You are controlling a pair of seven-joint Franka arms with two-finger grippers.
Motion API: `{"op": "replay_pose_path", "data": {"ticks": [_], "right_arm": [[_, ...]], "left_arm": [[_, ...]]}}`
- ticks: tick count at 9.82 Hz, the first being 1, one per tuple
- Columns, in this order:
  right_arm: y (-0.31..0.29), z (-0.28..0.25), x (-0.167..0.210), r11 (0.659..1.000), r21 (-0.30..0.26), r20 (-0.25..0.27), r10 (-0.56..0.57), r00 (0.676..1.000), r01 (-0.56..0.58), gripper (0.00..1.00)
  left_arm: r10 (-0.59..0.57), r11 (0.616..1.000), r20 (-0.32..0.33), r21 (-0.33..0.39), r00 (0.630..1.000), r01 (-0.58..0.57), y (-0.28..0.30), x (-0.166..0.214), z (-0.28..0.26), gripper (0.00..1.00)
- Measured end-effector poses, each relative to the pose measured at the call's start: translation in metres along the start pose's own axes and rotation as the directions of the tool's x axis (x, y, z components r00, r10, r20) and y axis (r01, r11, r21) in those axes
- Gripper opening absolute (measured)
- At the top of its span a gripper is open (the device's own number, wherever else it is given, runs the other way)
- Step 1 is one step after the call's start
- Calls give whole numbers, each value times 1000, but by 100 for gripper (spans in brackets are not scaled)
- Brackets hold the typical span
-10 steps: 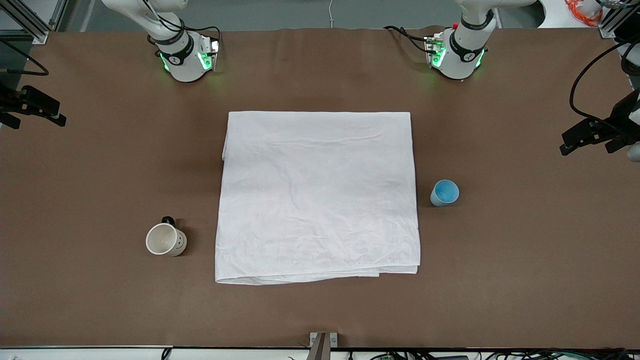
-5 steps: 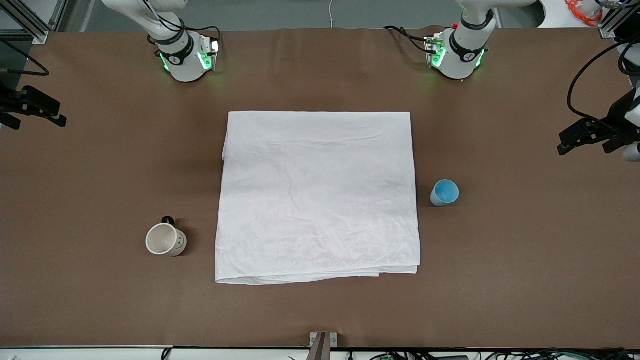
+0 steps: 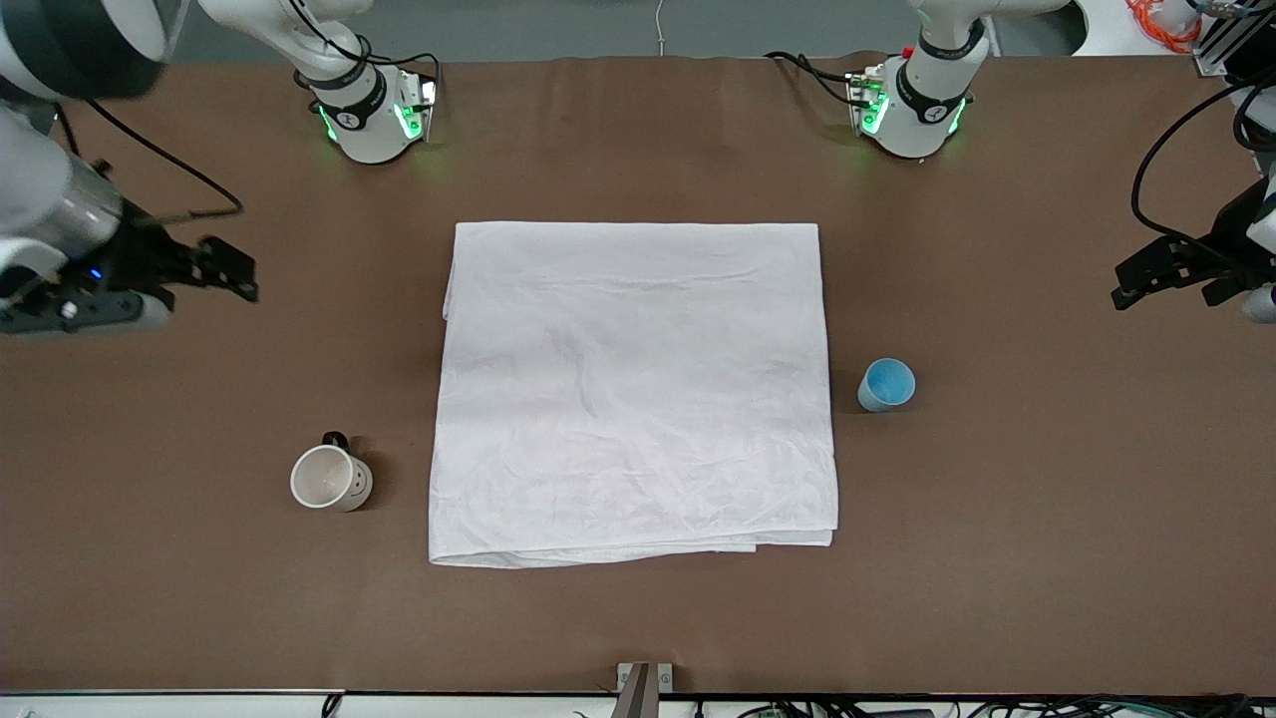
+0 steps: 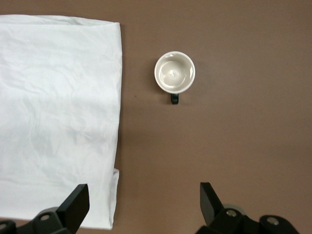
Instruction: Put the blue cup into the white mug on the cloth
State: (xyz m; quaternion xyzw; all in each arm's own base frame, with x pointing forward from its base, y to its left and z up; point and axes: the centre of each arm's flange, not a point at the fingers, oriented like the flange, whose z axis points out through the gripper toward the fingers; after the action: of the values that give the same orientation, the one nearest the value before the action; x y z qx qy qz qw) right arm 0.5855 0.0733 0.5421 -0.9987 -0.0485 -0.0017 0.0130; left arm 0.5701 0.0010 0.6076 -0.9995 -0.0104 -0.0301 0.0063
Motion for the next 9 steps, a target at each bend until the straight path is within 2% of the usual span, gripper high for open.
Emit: {"op": "replay_pose_path", "data": {"ticks": [1, 3, 5, 7, 9], "right_arm": [[0, 44, 6, 1000, 3, -21, 3, 1000, -3, 100], [6, 122, 2, 1000, 0, -24, 14, 1000, -14, 100], [18, 203, 1, 999, -8, -73, 33, 997, -34, 100], [21, 282, 2, 999, -19, -61, 34, 998, -35, 100], [27, 324, 5, 1000, -29, -63, 6, 998, -8, 100]], "left_arm": [[0, 1000, 0, 0, 1000, 0, 0, 0, 0, 100], [1, 1000, 1, 0, 1000, -1, 1, 0, 0, 100], [-5, 1000, 16, -8, 1000, 5, 3, 2, 8, 100], [8, 1000, 78, -26, 997, -6, 15, 11, 42, 100], [89, 996, 168, -27, 982, -85, 66, 29, 106, 100]]}}
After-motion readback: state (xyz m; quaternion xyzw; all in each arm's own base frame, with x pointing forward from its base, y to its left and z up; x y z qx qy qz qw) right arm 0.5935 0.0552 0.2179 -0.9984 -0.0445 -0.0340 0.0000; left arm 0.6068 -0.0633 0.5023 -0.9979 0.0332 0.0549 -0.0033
